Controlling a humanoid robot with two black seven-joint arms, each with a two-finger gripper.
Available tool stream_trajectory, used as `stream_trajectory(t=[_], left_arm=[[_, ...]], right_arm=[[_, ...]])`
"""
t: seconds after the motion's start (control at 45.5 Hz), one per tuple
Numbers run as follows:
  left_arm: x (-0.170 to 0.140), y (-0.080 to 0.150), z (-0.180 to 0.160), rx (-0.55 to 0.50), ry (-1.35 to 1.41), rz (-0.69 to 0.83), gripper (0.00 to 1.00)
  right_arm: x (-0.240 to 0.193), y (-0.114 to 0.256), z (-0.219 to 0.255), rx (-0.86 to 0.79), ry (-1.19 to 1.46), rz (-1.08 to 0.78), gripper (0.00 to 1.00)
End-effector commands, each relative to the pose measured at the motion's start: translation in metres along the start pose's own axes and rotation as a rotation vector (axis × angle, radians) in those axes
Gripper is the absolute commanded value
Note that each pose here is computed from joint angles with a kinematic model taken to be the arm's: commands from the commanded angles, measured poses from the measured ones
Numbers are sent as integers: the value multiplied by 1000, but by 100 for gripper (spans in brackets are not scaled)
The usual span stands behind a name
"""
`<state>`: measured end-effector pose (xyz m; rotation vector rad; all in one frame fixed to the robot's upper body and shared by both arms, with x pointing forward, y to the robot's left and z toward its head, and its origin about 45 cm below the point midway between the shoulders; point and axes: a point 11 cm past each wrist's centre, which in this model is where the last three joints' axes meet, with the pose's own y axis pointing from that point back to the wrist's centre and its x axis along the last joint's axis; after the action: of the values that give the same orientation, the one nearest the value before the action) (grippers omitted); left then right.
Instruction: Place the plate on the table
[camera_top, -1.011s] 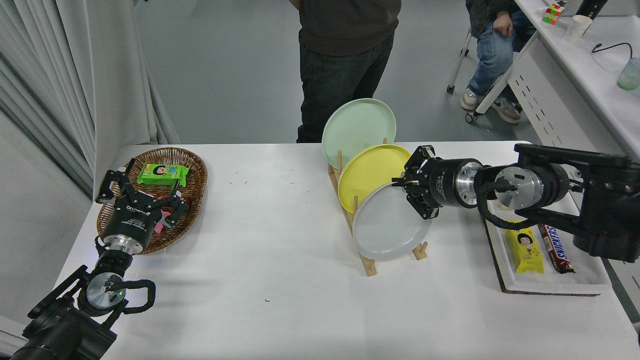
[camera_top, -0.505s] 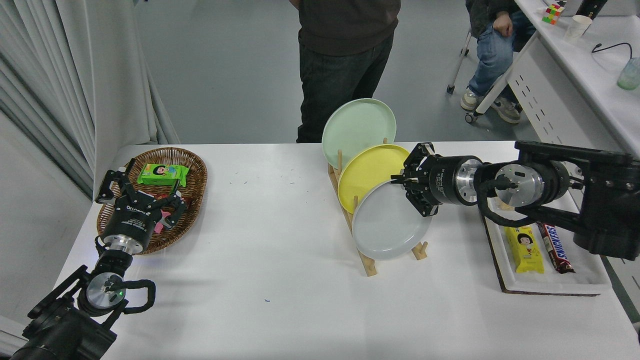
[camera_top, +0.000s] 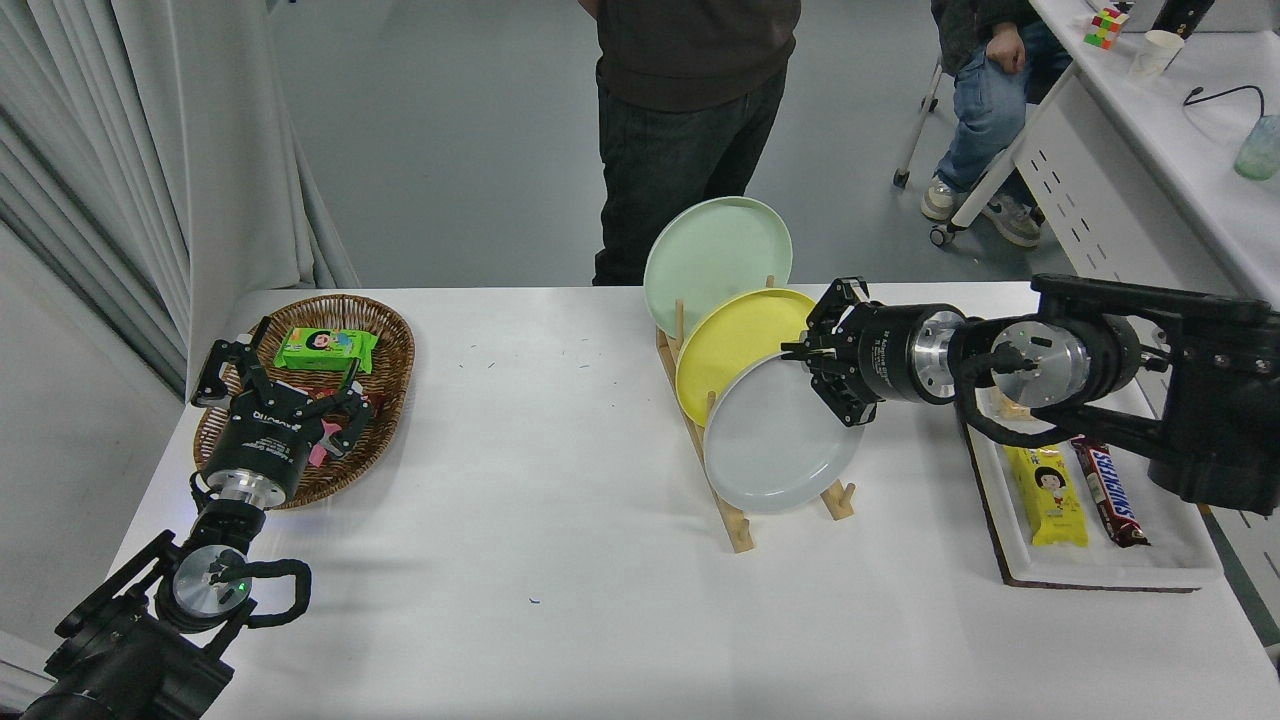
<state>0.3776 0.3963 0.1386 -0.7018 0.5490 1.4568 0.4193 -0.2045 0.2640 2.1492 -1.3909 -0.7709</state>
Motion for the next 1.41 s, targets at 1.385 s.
stream_trajectory(t=[1.385], left_arm=[[0, 0, 0, 0, 0, 0, 98]], right_arm=[[-28, 84, -89, 139, 56, -239, 0]])
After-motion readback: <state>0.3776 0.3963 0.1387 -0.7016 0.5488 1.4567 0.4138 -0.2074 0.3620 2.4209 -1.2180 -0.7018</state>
